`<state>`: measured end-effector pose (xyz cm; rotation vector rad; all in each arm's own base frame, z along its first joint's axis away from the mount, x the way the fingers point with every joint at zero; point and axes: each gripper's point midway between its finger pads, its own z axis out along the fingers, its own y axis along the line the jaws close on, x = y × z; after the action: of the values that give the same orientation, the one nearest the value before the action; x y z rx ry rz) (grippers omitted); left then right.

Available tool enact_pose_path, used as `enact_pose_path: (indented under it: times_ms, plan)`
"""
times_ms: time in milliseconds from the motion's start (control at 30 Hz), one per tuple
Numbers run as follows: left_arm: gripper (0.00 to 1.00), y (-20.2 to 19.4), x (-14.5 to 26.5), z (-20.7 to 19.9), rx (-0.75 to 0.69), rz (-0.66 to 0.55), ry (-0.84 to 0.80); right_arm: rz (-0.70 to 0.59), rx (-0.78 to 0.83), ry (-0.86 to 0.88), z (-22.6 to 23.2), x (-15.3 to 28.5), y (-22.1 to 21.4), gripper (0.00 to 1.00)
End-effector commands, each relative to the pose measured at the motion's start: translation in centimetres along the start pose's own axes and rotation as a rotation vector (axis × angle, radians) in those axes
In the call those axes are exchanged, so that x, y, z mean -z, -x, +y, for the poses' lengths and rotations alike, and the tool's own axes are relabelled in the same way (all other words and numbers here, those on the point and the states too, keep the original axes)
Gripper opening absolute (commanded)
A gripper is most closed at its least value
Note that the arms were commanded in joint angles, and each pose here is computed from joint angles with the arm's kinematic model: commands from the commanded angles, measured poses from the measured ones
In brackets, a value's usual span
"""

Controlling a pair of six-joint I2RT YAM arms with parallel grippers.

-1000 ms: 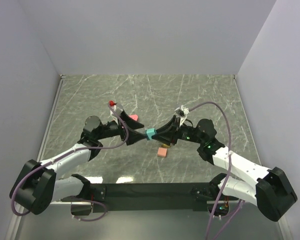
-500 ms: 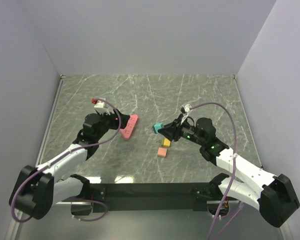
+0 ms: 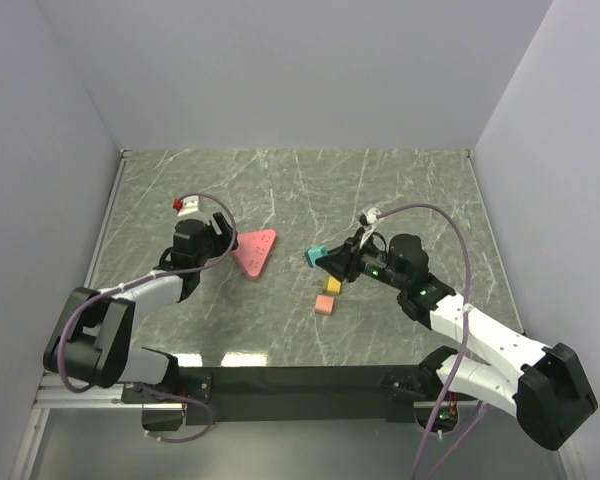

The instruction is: Insert the plug

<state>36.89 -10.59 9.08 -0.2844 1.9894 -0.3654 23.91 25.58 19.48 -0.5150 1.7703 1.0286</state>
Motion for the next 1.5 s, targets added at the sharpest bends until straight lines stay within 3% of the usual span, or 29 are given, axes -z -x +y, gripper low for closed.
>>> enact_pose_path:
  times_ms: [0, 200, 600, 700, 967, 1067, 1100, 1233, 1467]
  plan:
    - [0.8, 1.3, -0.9, -1.3, 0.073, -0.033, -0.11, -0.072, 0.045, 0.039, 0.9, -0.3, 2.7, 0.0]
    - [0.78, 0.4, -1.7, -2.7, 0.131, 0.013, -0.263, -0.073, 0.049, 0.048, 1.1, -0.2, 2.6, 0.0]
    - [0.76, -1.8, -2.8, -1.8, 0.178, 0.097, -0.254, -0.074, 0.055, 0.063, 1.4, -0.2, 2.7, 0.0]
    - [0.72, -2.2, -3.0, -2.2, 0.183, 0.115, -0.28, -0.066, 0.05, 0.058, 1.2, -0.4, 2.5, 0.0]
    - [0.54, -3.7, -2.9, -1.9, 0.201, 0.161, -0.279, -0.076, 0.057, 0.05, 1.2, -0.1, 2.7, 0.0]
    - [0.37, -3.6, -2.5, -2.1, 0.21, 0.157, -0.289, -0.078, 0.051, 0.046, 1.1, -0.2, 2.8, 0.0]
    - [0.25, -3.5, -2.3, -2.3, 0.214, 0.156, -0.301, -0.078, 0.047, 0.042, 1.0, -0.2, 2.8, 0.0]
    - [0.01, -4.1, -1.4, -2.6, 0.26, 0.156, -0.323, -0.09, 0.033, 0.008, 0.6, -0.7, 3.6, 0.0]
    - [0.0, -4.8, 0.7, -3.9, 0.329, 0.072, -0.318, -0.112, -0.042, -0.162, -1.5, -1.6, 4.7, 0.0]
